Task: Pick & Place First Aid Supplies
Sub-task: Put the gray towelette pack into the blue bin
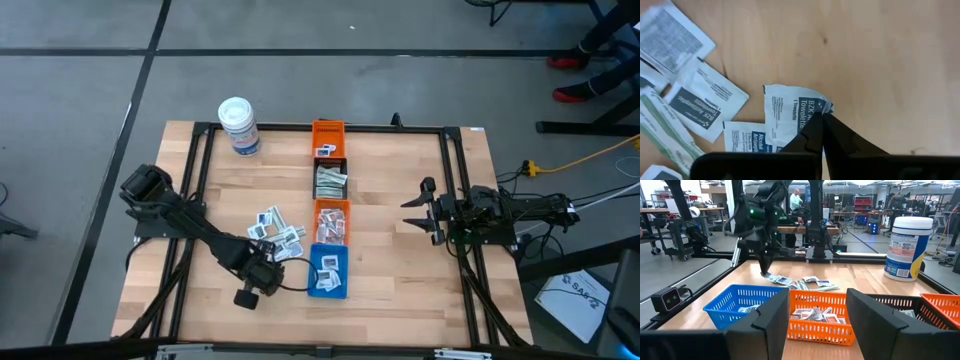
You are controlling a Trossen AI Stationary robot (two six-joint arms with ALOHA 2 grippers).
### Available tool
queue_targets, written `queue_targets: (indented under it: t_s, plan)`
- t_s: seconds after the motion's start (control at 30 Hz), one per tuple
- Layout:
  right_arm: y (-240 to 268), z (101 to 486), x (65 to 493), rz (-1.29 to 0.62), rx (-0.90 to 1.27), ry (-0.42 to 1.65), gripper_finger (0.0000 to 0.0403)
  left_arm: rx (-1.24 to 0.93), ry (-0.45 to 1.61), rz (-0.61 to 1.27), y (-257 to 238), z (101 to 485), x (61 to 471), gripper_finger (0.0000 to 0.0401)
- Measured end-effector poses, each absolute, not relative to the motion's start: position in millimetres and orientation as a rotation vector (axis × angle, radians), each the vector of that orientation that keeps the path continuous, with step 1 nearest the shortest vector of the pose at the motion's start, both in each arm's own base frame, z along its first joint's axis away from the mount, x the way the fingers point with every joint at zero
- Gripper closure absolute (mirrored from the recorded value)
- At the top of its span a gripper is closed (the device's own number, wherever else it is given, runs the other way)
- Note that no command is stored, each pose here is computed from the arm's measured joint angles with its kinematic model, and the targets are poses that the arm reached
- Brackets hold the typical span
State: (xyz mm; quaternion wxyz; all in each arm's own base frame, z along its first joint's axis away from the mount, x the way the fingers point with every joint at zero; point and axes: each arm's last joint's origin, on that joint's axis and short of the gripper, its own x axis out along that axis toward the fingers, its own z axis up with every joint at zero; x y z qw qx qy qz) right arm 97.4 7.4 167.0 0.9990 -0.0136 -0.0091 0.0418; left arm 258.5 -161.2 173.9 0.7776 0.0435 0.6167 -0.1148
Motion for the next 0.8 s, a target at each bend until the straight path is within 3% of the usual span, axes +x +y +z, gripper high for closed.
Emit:
queue_targets:
  t_s: [0.8]
  plan:
    - [7,167,97,0.083,-0.027,-0.018,0.0208,-0.112,1.029,-0.248,-150,249,277,0.0399]
